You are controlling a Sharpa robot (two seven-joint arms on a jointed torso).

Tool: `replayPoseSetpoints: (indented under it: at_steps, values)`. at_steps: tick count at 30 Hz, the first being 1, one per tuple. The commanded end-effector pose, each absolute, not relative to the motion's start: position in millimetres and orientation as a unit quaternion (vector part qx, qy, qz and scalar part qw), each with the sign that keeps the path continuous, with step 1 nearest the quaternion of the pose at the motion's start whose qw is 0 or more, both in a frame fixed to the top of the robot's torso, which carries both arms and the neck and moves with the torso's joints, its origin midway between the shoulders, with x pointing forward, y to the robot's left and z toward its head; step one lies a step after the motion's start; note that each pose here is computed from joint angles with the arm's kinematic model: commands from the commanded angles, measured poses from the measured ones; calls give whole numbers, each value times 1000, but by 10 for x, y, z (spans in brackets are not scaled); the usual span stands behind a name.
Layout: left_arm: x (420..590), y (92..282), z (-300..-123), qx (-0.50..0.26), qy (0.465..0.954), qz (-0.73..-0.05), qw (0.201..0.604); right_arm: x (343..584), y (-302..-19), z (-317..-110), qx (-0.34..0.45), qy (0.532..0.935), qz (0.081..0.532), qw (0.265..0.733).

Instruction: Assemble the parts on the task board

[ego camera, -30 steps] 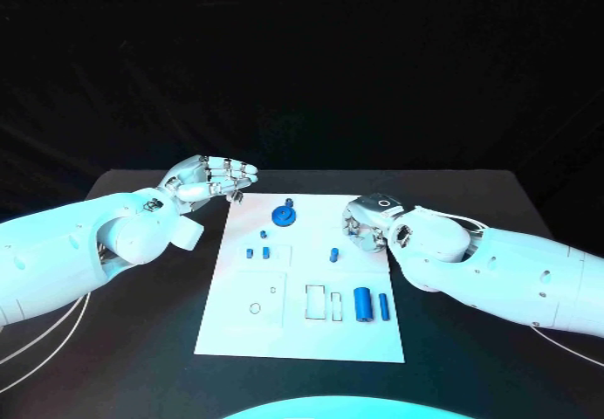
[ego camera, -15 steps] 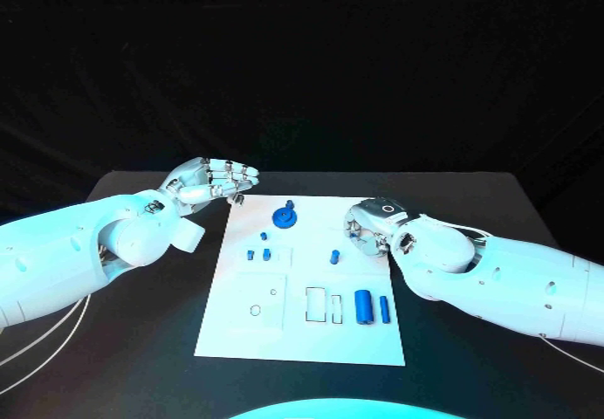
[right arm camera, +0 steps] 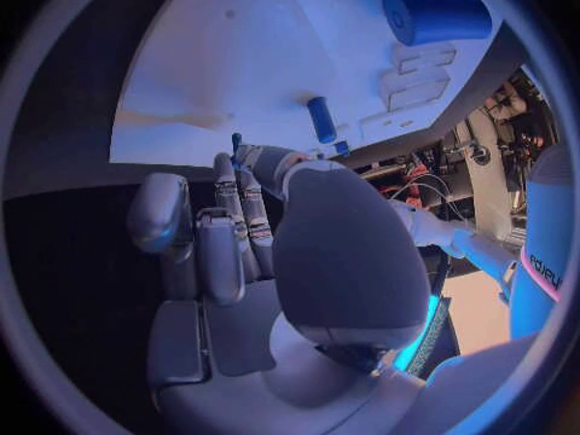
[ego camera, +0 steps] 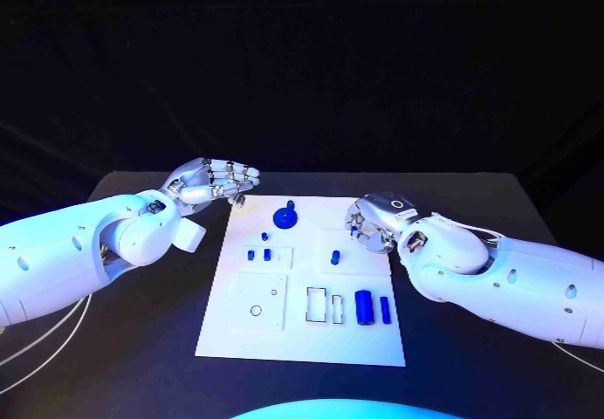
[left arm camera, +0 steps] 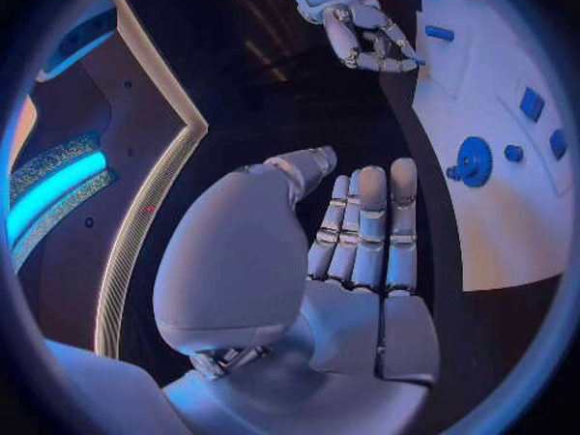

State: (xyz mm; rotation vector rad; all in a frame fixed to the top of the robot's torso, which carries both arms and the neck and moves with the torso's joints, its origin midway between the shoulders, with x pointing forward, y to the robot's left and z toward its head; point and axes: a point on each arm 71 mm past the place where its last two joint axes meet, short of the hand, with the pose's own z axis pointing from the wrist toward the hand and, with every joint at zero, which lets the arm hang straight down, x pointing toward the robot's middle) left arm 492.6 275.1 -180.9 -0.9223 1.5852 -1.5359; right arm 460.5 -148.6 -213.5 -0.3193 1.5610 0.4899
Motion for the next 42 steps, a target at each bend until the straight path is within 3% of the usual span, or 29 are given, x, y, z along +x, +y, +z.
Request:
replayPoseSetpoints:
  at_steps: [1,11,21,30,42]
  values:
    - [4924,2731,-1801,-359,616,-604,358,4559,-1474,-2067,-129,676,245,682]
    - [4926,2711,-1805,-359,615,-605,356,4307,-1288,-1965,-104,648,327,680]
    - [4939,2682,-1810,-361,613,-606,357,4044,-862,-2060,-116,653,386,641]
    - [4950,2668,-1819,-365,612,-604,357,3912,-535,-2274,-135,674,405,603]
    - [4956,2635,-1827,-365,613,-604,355,3863,-335,-2490,-143,688,406,584]
